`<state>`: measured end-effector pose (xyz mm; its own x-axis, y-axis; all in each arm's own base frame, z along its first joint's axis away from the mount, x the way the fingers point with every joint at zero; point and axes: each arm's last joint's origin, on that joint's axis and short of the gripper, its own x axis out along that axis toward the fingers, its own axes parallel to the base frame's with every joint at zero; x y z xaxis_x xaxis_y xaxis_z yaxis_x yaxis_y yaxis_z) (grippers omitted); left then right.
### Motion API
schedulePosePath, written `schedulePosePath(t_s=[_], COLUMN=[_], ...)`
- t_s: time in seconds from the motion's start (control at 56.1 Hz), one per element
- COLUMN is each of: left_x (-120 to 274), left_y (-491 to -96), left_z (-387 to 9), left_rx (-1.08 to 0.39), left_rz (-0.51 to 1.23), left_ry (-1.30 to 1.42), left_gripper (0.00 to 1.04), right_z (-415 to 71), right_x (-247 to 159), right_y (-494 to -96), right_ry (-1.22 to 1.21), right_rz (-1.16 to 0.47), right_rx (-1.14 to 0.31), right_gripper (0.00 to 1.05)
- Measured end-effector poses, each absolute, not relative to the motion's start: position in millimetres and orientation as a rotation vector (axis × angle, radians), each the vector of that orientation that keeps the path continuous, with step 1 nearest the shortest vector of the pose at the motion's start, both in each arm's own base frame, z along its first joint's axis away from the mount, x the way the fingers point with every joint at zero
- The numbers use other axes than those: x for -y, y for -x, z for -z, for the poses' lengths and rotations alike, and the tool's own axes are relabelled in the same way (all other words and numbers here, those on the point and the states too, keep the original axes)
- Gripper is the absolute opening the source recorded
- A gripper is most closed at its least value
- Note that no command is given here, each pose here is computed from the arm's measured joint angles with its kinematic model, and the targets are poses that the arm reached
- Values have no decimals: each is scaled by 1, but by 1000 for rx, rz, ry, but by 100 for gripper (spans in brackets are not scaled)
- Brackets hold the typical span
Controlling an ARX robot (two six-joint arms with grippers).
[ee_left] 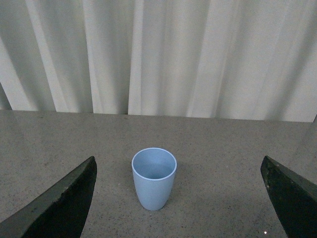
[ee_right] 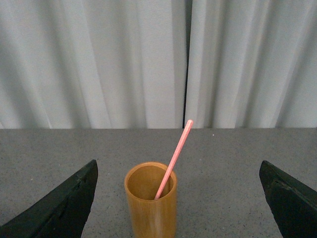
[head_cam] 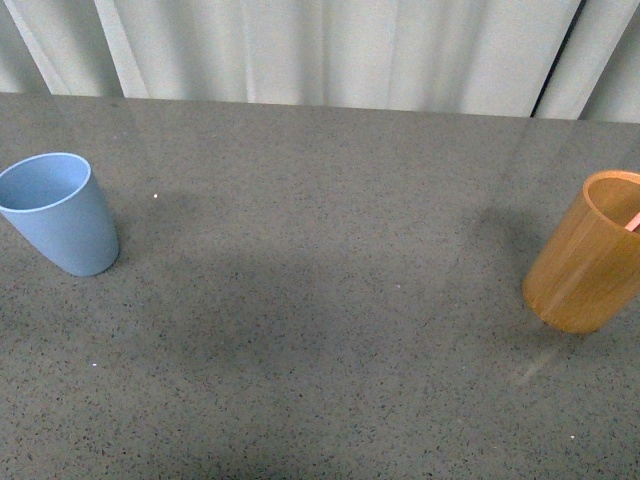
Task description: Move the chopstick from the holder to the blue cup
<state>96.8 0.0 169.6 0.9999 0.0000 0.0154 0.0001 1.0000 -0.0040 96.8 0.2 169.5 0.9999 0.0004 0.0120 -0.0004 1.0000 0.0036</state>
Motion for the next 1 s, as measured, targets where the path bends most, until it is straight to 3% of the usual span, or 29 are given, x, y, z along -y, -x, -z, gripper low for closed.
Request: schedulePosePath(t_s=[0.999], left_x=[0], left_y=[-97], left_z=[-170], left_rx=[15], left_rz=[0], left_ry=[4], left_gripper=[98], right_z=[-169], right_x=[0], right_y=[-97], right_ry=[-4], right_rz=[0], right_rx=[12], right_gripper=[95])
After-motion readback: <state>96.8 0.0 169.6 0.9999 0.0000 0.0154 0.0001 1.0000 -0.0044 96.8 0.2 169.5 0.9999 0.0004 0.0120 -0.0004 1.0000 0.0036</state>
